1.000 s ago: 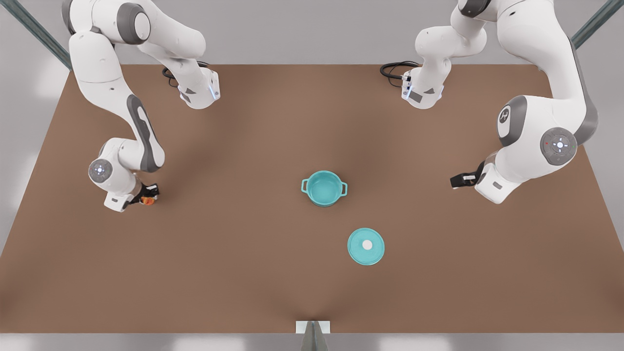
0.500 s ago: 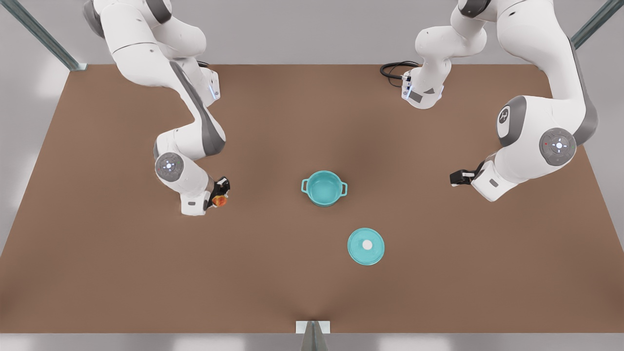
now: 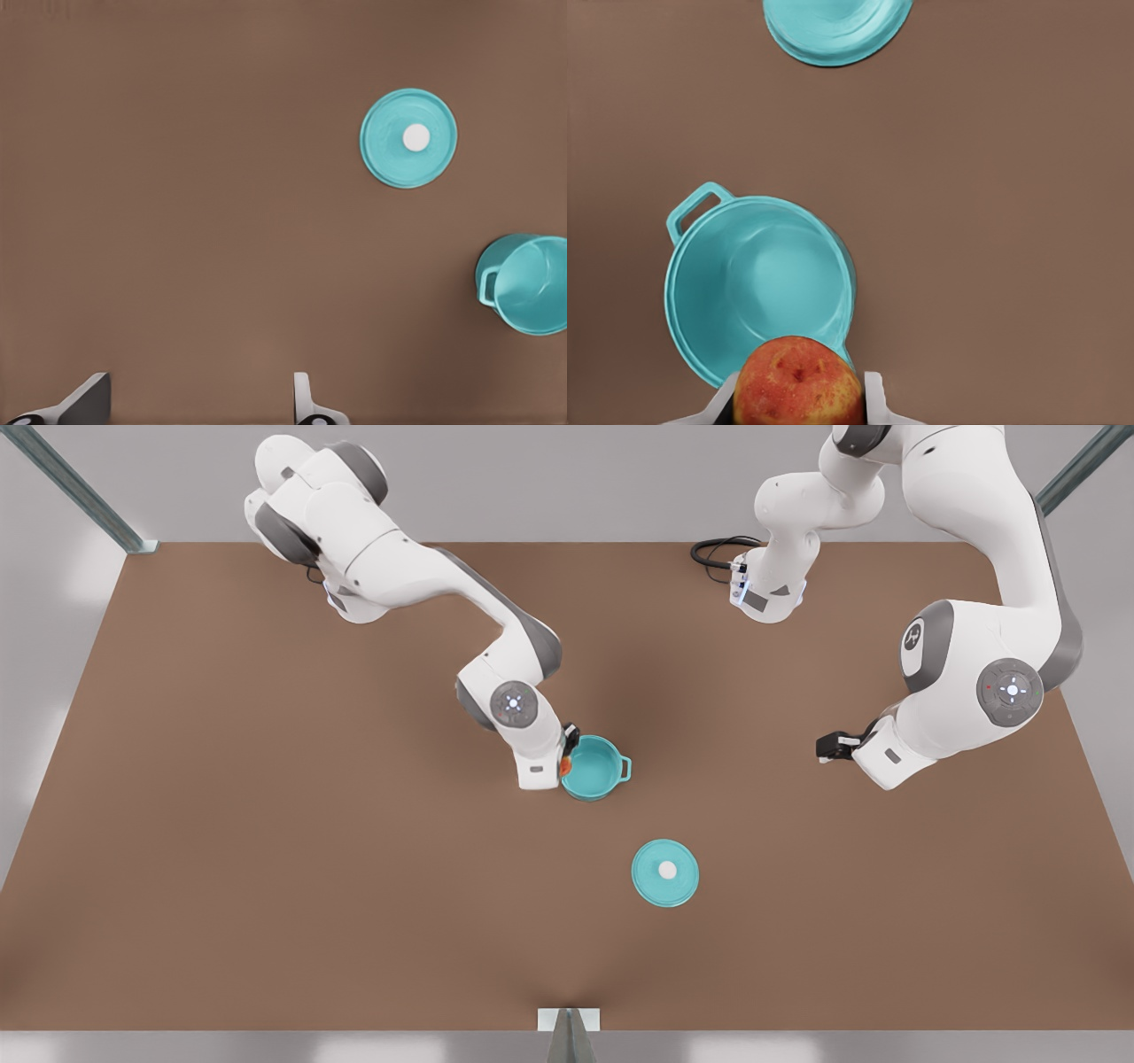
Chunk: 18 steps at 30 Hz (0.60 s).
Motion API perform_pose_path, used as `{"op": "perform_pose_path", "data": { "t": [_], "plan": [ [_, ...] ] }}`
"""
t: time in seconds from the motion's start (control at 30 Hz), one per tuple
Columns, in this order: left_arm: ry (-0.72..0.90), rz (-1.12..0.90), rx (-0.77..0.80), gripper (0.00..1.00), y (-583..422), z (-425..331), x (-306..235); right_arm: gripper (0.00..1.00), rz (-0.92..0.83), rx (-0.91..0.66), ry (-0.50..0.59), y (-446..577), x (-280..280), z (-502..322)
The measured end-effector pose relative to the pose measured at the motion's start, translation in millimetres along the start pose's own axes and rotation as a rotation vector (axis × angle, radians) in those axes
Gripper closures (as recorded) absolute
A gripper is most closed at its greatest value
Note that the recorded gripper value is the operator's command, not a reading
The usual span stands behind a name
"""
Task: Open the pot lid and put the potato into the pot
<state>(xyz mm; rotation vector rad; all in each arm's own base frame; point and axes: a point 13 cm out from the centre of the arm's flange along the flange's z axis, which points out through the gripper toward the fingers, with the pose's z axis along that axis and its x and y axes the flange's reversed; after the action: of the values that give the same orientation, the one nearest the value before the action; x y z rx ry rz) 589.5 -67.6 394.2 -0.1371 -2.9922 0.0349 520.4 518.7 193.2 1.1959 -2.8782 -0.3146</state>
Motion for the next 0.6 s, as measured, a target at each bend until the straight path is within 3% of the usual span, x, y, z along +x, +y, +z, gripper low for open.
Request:
{"op": "perform_pose_path", "data": {
  "t": [0.3, 0.33, 0.37, 0.53, 0.6],
  "plan": [
    [-0.001, 0.018, 0.000, 0.00, 0, 0, 0, 0.45, 0.096, -0.037, -0.087, 50, -36, 65],
    [-0.001, 0.019, 0.000, 0.00, 0, 0, 0, 0.35, 0.109, -0.038, -0.096, 50, -38, 67],
    [-0.001, 0.020, 0.000, 0.00, 0, 0, 0, 0.03, 0.121, -0.037, -0.104, 50, -40, 67],
    [-0.002, 0.027, 0.000, 0.00, 0, 0, 0, 0.00, 0.179, -0.028, -0.140, 42, -49, 60],
    [-0.002, 0.029, 0.000, 0.00, 0, 0, 0, 0.00, 0.224, 0.021, -0.180, 4, -50, 17]
  ]
}}
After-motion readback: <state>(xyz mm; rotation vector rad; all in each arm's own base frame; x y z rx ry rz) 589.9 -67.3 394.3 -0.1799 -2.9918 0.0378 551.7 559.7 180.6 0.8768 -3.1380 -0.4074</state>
